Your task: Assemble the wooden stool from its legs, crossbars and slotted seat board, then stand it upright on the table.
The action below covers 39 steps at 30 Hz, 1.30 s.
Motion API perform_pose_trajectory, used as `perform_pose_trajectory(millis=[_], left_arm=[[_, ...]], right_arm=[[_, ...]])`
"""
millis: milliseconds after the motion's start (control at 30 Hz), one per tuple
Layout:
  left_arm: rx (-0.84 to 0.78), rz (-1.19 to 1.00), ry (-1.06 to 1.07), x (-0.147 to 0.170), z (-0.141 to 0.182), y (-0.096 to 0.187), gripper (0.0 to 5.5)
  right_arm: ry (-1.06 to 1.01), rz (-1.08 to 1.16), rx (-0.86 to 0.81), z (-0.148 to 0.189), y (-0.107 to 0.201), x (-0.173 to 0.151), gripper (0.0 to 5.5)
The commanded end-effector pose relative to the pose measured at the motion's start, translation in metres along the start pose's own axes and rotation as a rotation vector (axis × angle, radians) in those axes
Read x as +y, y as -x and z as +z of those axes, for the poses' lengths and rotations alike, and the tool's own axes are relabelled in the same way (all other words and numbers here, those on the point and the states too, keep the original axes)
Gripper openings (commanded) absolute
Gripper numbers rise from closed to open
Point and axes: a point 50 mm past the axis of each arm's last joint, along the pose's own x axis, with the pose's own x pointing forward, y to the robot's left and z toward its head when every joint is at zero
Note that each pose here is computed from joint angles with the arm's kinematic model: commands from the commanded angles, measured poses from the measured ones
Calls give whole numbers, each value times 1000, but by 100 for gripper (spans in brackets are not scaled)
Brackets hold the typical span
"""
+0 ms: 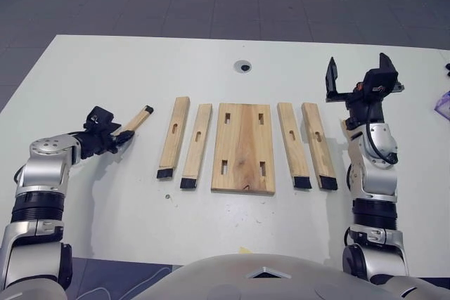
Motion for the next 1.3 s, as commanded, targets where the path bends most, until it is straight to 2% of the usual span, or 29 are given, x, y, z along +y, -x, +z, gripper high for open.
perform_pose_trajectory(millis=[33,100,233,333,433,467,567,667,733,867,1067,1267,1300], left_arm=[[113,4,-26,5,-15,-4,164],[94,16,-25,10,-7,-7,132],[107,-16,-27,8,-8,-11,132],[66,48,-19,14,-1,-11,132],[-299,244,37,24,70,-6,131],[-416,309,-3,22,97,1,131],[-721,308,-229,-19,167,21,131],[-873,100,-291,-61,197,33,131],[-864,-65,-327,-84,196,30,131],[-803,-199,-344,-109,179,14,131],[-774,-374,-334,-149,162,14,131],[-765,-403,-342,-159,159,16,131],[-761,-399,-350,-159,158,16,131]], right_arm=[[-24,-44,11,-6,6,4,540],[-31,-75,17,-9,8,6,540],[-35,-108,9,-9,8,4,540],[-41,-120,9,-10,10,6,540],[-88,-46,-8,-4,7,19,540],[-147,5,-6,-1,5,27,540],[-603,178,-8,20,-2,54,540],[-965,384,-65,50,3,71,540],[-1068,477,-86,64,6,79,540],[-1234,548,-68,76,8,92,540],[-1249,571,53,62,5,112,540],[-1159,586,84,58,0,129,540],[-1158,593,90,57,0,132,518]])
